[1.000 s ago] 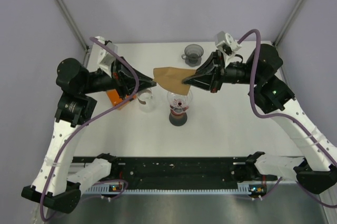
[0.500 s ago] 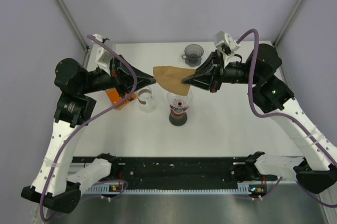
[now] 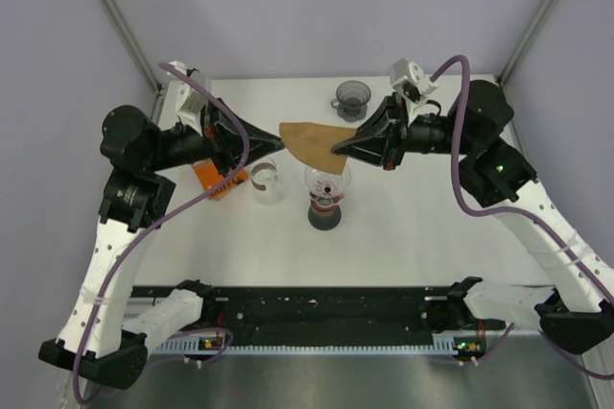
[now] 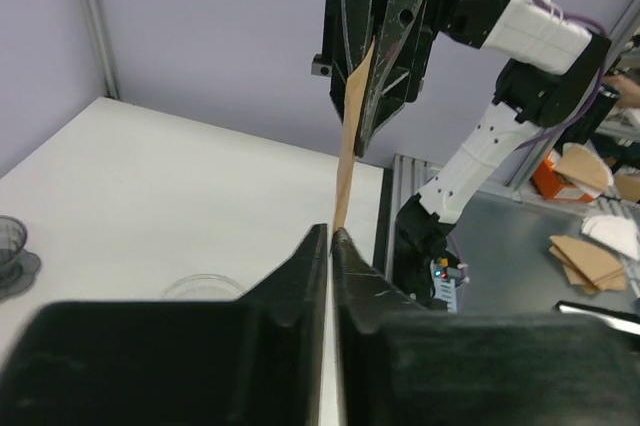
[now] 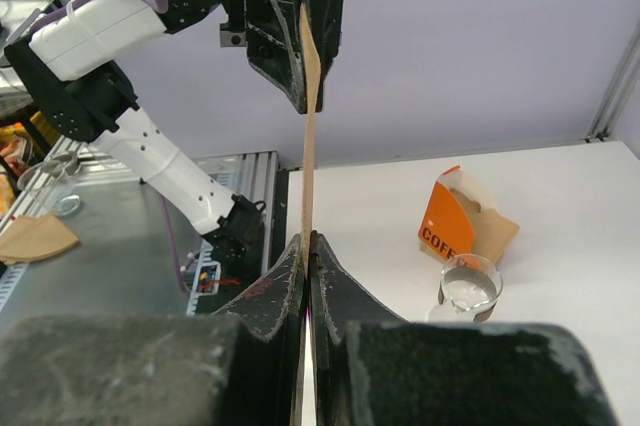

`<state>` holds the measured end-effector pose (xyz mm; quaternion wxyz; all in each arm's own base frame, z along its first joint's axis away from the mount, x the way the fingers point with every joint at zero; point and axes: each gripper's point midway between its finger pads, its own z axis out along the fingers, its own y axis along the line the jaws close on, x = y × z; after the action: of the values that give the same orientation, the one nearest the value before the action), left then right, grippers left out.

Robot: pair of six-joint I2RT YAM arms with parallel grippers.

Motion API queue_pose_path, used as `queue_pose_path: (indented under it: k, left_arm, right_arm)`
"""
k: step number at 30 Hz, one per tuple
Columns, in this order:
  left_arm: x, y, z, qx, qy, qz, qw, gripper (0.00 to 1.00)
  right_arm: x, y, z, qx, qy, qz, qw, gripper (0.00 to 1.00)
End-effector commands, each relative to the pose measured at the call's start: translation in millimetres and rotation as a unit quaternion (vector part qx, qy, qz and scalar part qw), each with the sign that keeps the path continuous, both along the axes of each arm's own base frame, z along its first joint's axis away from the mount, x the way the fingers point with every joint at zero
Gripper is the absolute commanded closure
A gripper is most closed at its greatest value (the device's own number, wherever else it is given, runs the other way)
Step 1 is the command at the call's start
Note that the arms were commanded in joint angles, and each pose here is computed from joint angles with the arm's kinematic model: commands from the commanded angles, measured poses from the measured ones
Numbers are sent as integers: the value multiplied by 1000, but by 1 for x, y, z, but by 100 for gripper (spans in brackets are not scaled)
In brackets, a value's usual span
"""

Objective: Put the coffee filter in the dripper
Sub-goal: Place the coffee filter in the coffee dripper.

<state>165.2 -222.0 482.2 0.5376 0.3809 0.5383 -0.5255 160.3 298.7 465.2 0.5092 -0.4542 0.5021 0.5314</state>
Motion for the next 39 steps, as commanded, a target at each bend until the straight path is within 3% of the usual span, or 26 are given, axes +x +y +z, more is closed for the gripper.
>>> queue_pose_path:
  k: [1,3,5,6,9,17,37,39]
  left_arm:
    - [-6,1,11,-1,-22,-8,1000,79]
    - [-8,2,11,0,-23,-13,1000,59]
    - [-8,1,10,1,-21,-17,1000,53]
    - [-9,1,9,2,-20,-20,1000,54]
    - [-15,0,8,3,-19,-38,999,72]
    - [-21,-1,8,5,-9,-64,998,100]
    - [5,4,8,5,-12,2,1000,100]
    - [0,4,5,8,-26,-10,1000,90]
  right_arm:
    - [-9,-7,14,14,-34,3,999,100]
    - [-10,-8,14,14,-36,3,999,100]
    - [-9,-7,14,13,-37,3,999,100]
    - [-10,-8,14,13,-38,3,999,100]
    - [-11,-9,14,13,-40,3,999,100]
    - [-11,-9,15,13,-42,3,999,100]
    - [-16,-12,14,12,-49,6,999,100]
    - [-16,-12,13,10,-49,5,999,100]
